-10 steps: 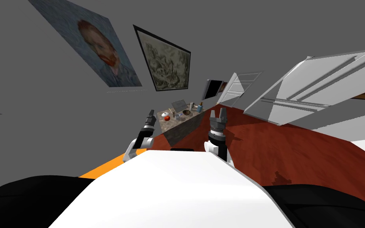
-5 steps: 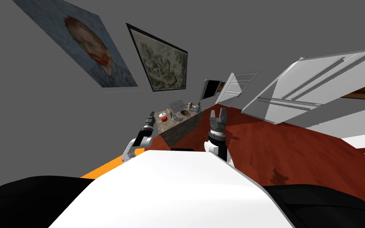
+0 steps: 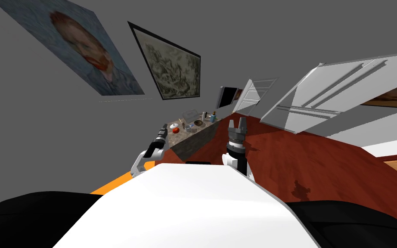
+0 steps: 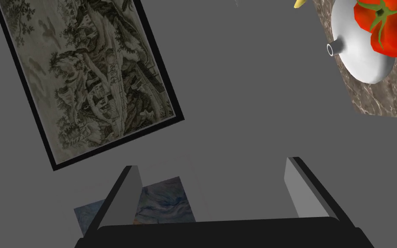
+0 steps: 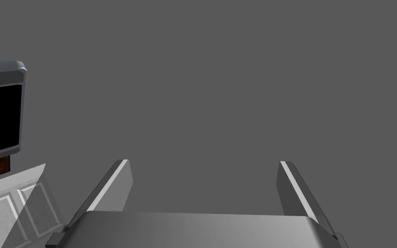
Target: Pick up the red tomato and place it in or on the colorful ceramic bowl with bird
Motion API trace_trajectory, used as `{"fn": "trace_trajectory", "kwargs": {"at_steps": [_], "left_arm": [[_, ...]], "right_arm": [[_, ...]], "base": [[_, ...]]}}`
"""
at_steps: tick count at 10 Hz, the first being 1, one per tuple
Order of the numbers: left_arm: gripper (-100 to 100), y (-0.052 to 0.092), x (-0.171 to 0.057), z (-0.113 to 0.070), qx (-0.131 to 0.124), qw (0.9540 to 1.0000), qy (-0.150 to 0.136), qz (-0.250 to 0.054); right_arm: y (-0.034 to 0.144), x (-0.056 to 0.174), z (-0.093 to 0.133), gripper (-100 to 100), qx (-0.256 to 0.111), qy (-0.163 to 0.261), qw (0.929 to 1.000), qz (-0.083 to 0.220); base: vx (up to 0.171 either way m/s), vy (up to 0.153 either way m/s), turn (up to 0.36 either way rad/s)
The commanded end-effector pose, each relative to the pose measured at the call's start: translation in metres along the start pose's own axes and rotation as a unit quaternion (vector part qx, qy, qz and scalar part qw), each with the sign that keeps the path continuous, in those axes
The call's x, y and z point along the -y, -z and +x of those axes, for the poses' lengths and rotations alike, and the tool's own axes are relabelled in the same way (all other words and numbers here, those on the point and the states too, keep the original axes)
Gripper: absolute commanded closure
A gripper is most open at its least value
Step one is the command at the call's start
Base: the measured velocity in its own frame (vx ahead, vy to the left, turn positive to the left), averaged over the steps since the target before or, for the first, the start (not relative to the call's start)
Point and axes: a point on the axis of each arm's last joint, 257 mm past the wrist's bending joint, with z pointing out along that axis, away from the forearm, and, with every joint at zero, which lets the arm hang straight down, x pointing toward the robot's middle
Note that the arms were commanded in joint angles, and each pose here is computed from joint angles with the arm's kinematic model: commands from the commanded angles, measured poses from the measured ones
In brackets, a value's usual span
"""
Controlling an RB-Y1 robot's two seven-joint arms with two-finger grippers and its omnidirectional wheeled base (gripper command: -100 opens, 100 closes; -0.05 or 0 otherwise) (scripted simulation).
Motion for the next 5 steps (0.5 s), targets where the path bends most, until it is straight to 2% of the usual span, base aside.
{"fn": "trace_trajectory", "kwargs": {"at_steps": [1, 3, 4, 5], "left_arm": [[-100, -0.001, -0.018, -0.005, 0.000, 0.9996, -0.007, -0.029], [-100, 0.001, -0.046, -0.014, 0.000, 0.9973, -0.019, -0.070], [-100, 0.001, -0.049, -0.014, 0.000, 0.9970, -0.019, -0.075], [-100, 0.004, -0.064, -0.018, -0.001, 0.9949, -0.025, -0.098]], "right_arm": [[0.000, 0.000, 0.000, 0, 0.000, 0.000, 1.0000, 0.000], [0.000, 0.000, 0.000, 0, 0.000, 0.000, 1.0000, 0.000], [0.000, 0.000, 0.000, 0, 0.000, 0.000, 1.0000, 0.000], [0.000, 0.000, 0.000, 0, 0.000, 0.000, 1.0000, 0.000]], "base": [[0.033, -0.047, -0.051], [0.043, -0.051, -0.086], [0.037, -0.031, -0.031], [0.038, -0.023, -0.053]]}}
